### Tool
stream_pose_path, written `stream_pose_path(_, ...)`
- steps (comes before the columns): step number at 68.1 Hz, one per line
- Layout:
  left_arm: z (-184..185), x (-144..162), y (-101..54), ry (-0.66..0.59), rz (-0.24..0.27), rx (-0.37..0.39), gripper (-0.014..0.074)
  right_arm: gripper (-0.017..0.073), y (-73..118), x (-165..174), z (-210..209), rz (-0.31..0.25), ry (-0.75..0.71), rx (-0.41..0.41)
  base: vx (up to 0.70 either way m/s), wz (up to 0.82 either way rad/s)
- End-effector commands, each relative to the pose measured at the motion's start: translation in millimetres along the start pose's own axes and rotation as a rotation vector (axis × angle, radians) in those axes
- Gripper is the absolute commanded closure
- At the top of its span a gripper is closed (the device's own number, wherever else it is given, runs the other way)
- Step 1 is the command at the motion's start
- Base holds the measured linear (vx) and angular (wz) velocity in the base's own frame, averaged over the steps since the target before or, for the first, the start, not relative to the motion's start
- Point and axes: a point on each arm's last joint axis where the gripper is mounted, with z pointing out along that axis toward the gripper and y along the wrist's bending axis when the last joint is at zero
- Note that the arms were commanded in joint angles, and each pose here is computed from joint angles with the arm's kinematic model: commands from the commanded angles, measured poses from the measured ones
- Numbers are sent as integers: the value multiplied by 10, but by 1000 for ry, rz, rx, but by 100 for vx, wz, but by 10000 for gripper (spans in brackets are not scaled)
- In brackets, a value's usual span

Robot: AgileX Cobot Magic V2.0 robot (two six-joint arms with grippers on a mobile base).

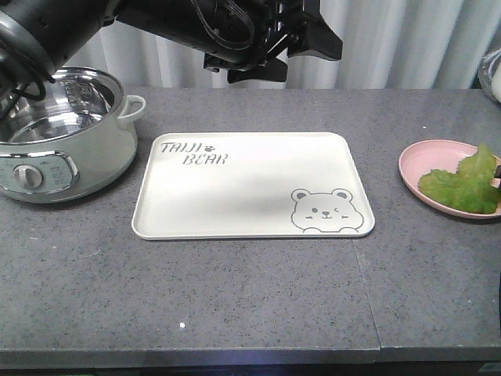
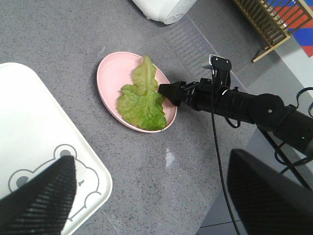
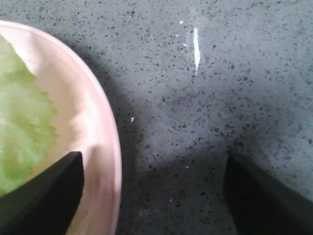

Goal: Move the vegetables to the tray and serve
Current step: 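Move the right gripper to the pink plate rim and grasp it, then lift the pink plate with the right gripper and place it on the tray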

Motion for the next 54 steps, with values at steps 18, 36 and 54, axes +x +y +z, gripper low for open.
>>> stream_pose_path(18,-279,-112,-290,-107,15,74,1,393,17,-152,-138,2,-59,-4,0,0)
stream_pose_path(36,-279,-112,-290,-107,15,74,1,568,22,-153,-142,13,-58,-10,0,0)
stream_pose_path(54,-279,-112,-289,-107,17,73,1,568,68,-261,-366,45,-103,-33,0,0)
